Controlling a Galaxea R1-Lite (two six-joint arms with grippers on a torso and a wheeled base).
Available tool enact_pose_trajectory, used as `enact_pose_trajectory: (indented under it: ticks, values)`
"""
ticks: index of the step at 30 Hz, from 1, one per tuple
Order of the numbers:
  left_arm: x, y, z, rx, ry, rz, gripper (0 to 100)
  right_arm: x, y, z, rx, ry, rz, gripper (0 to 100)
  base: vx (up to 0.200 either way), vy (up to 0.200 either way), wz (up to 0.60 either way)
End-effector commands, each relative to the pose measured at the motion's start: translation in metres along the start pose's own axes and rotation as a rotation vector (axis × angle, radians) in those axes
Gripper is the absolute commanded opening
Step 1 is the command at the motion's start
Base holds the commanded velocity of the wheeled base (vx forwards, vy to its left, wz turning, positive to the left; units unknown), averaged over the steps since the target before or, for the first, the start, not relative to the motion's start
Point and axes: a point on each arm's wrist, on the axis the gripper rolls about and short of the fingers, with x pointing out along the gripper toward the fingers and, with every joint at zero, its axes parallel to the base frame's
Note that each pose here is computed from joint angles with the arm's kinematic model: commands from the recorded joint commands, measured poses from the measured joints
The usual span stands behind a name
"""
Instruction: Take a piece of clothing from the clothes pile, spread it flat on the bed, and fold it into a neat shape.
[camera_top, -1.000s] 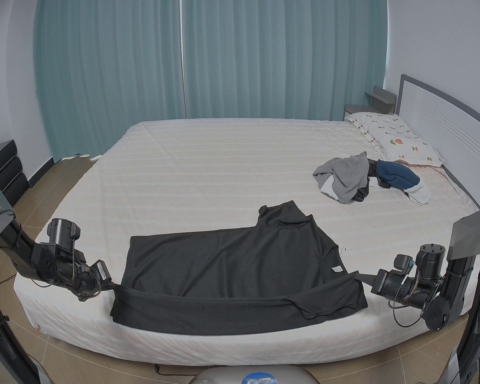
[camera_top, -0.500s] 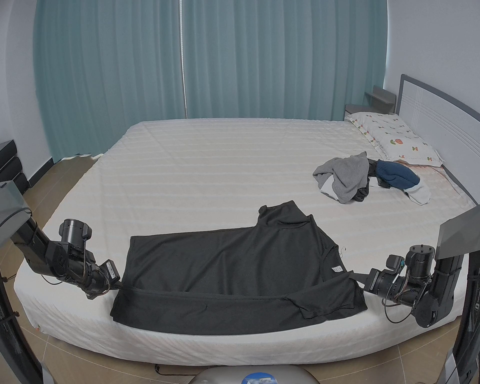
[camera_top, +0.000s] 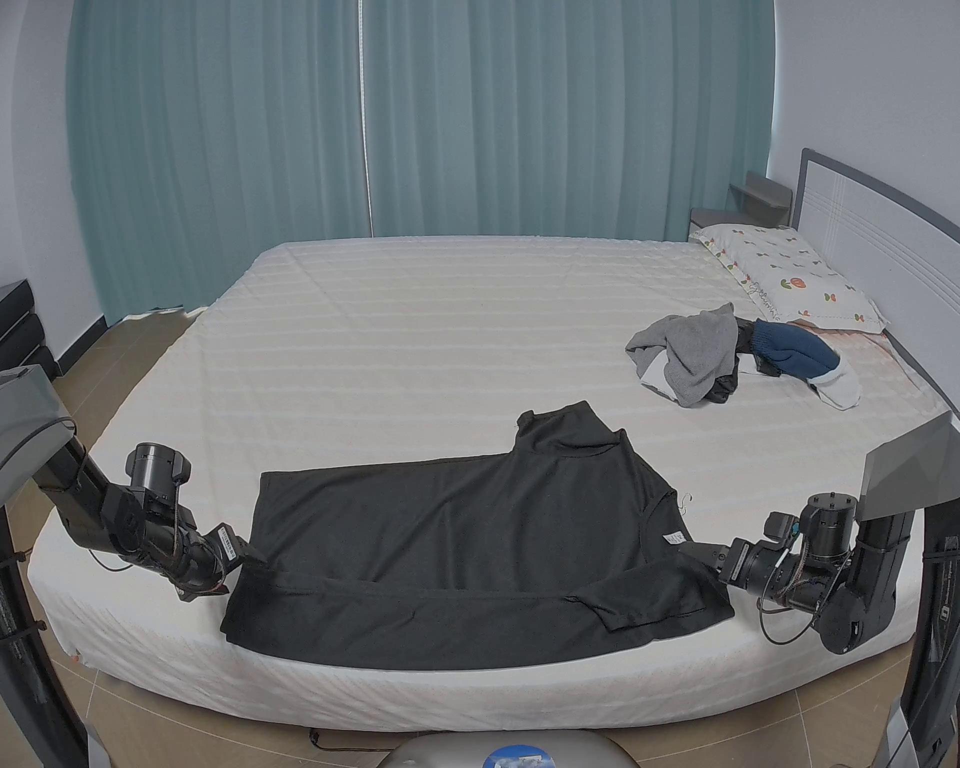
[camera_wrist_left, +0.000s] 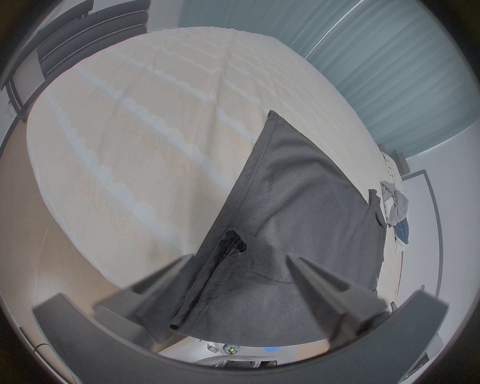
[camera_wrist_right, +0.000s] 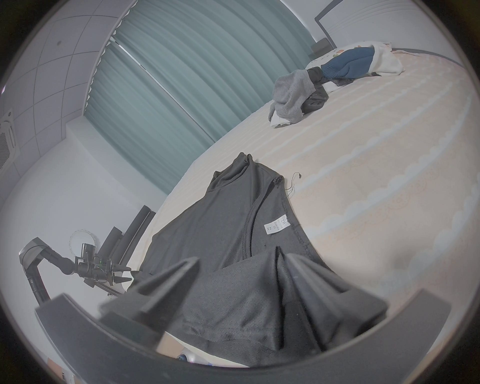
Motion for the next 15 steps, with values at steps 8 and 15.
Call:
enact_pose_trajectory:
  ticks: [8,15]
  values:
    - [-0.037,-0.001,0.0,-0.08,-0.073,-0.041,100,-0.025,0.02,0.019,0.108,-0.078,0.039,100,0.0,0.0,0.0]
    - [-0.047,0.0,-0.006,-0.099,-0.08,-0.046,100,-0.034,0.022,0.019,0.135,-0.079,0.035,100,0.0,0.0,0.0]
